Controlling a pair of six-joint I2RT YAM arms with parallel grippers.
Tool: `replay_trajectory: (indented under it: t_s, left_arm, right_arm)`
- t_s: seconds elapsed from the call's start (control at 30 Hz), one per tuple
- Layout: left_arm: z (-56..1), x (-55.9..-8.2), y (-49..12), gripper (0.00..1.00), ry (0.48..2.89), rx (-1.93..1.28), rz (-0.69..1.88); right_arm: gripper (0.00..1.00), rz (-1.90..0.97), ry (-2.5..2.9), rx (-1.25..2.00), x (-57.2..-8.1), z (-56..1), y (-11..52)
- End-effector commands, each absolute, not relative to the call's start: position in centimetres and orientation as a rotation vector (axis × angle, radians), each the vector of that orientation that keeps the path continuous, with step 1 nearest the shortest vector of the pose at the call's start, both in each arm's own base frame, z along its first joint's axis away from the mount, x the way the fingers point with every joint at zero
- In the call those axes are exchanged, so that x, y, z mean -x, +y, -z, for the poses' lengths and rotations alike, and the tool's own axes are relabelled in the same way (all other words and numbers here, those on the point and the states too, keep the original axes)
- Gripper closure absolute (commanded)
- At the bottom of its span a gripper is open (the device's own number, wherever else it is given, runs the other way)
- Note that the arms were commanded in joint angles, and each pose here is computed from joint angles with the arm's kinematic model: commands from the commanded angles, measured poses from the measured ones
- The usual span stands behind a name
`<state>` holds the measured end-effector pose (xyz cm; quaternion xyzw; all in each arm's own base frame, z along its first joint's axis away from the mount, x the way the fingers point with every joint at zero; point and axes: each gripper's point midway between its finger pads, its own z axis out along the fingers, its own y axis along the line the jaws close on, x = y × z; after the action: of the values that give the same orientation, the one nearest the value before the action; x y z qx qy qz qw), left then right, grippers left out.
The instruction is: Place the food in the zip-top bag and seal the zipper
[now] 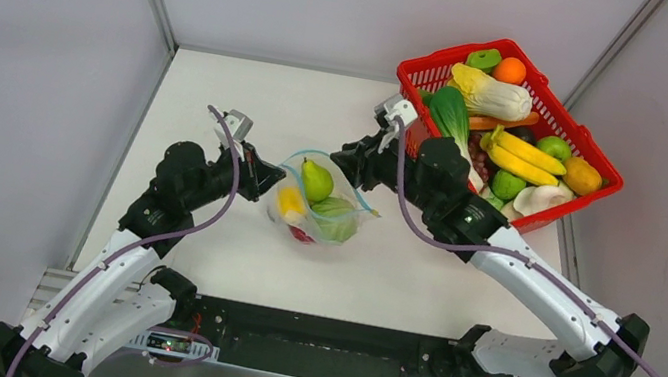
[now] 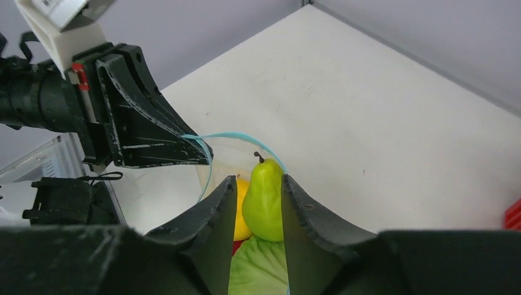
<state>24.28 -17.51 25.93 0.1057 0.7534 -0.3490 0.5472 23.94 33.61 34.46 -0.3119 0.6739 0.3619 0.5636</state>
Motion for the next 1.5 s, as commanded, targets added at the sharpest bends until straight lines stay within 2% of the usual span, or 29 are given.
replay_trajectory:
  t_s: [0.0,0.07,0.13,0.3,0.47,0.7,0.97,1.13,1.37,1.47]
  left_arm:
    - [-28.9,-24.7,-17.1,1.0,1.689,-0.217,0.823]
    - [-28.9,-24.8,-16.9,1.0,1.69,-0.21,0.816]
    - [-28.7,-24.9,-16.7,1.0,1.702,-0.196,0.802]
    - [-27.6,-25.5,-15.7,1.0,1.756,-0.135,0.74]
    - [-27.1,-26.2,-15.3,1.0,1.777,-0.083,0.719]
    - [-27.0,-26.5,-14.9,1.0,1.788,-0.059,0.691]
    - [-27.1,-26.6,-14.9,1.0,1.791,-0.051,0.691]
    - [-27.1,-26.4,-14.9,1.0,1.792,-0.051,0.697]
    - [-27.0,-26.2,-15.0,1.0,1.799,-0.062,0.704]
    - [-27.0,-26.2,-15.0,1.0,1.792,-0.055,0.705]
  right_arm:
    - [0.53,-0.787,1.681,0.541,-26.0,-33.5,31.7]
    - [0.32,-0.769,1.711,0.471,-27.0,-32.8,29.5]
    - [0.26,-0.84,1.746,0.398,-27.8,-32.6,26.8]
    - [0.23,-1.066,1.766,0.349,-27.4,-32.1,22.0]
    - [0.23,-1.201,1.681,0.498,-24.5,-30.3,22.5]
    - [0.21,-1.224,1.553,0.634,-21.8,-26.2,23.3]
    - [0.21,-1.182,1.437,0.92,-18.9,-23.3,28.4]
    - [0.21,-1.062,1.408,0.939,-20.1,-21.7,30.4]
    - [0.45,-1.025,1.336,0.927,-21.4,-21.2,31.7]
    - [0.48,-1.0,1.311,0.897,-21.8,-21.6,31.5]
